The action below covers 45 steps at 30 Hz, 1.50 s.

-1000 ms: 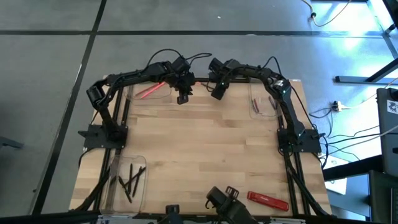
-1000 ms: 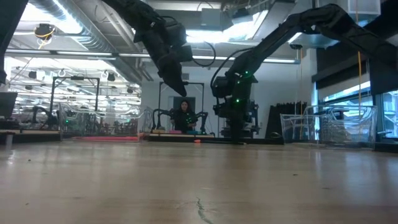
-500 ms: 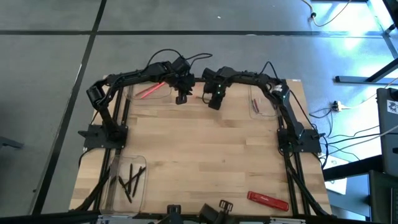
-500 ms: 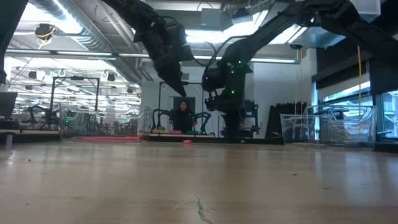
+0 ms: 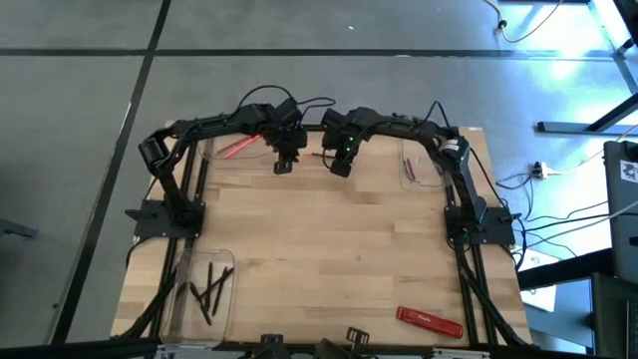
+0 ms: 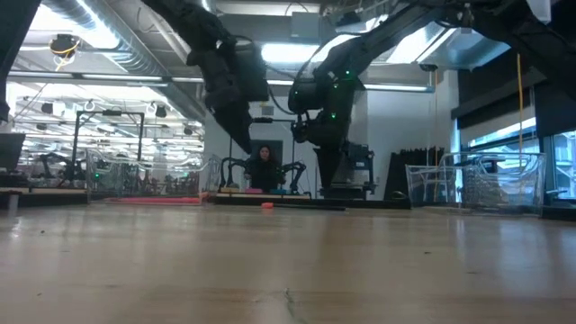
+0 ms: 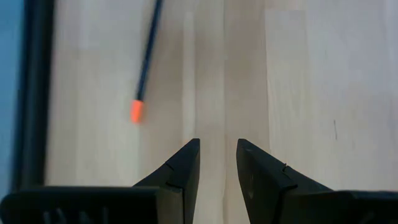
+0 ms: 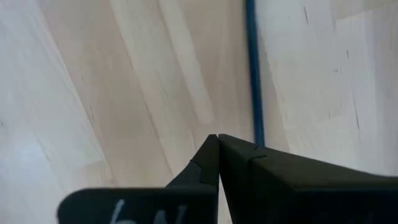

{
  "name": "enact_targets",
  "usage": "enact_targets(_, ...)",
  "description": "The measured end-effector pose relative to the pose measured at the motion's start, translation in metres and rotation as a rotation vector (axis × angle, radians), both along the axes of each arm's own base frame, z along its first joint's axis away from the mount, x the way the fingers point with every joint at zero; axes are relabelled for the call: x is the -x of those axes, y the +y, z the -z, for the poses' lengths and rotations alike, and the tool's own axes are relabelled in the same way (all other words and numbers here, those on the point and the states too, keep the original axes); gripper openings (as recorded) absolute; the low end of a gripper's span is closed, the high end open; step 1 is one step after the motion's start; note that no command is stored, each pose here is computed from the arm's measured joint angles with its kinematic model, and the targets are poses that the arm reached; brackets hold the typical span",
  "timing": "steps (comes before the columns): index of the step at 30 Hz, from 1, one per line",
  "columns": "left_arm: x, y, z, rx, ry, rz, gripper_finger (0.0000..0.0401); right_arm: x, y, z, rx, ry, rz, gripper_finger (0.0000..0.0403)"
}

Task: Sort crayons/erasers/pens/pencils in bins
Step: Put the blue pencil into the top left transparent bin

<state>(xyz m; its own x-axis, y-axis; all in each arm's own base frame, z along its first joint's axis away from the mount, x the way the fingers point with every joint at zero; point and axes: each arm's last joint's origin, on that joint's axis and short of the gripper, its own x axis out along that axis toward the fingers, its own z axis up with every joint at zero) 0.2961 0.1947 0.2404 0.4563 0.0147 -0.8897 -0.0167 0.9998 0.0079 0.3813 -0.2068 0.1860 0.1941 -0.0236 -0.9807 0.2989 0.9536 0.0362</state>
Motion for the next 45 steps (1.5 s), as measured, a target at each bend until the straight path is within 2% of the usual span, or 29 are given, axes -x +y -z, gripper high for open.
enact_targets(6,0.000,0.000,0.023,-0.048,-0.035,0.018,0.0097,0.001,0.002,-0.003,-0.002,0.003,-0.003,0.0006)
enact_targets(12,-0.007,0.009,0.019,-0.188,-0.100,-0.039,0.0097,0.007,0.007,-0.029,0.016,-0.041,0.023,0.0006)
enact_targets(16,-0.010,0.009,0.024,-0.135,-0.130,-0.012,0.0097,0.013,0.011,-0.053,0.042,-0.096,0.030,0.0006)
enact_targets(24,-0.024,0.023,0.057,-0.138,-0.133,-0.005,0.0097,0.023,0.022,-0.088,0.077,-0.177,0.036,0.0006)
enact_targets(33,-0.017,0.045,0.088,-0.113,-0.078,-0.053,0.0097,0.034,0.042,-0.126,0.114,-0.271,0.024,0.0006)
enact_targets(38,-0.021,0.049,0.095,-0.188,-0.062,-0.017,0.0097,0.035,0.052,-0.137,0.125,-0.306,0.002,0.0006)
enact_targets(45,-0.021,0.049,0.097,-0.199,-0.060,-0.005,0.0097,0.033,0.061,-0.139,0.124,-0.314,-0.021,0.0006)
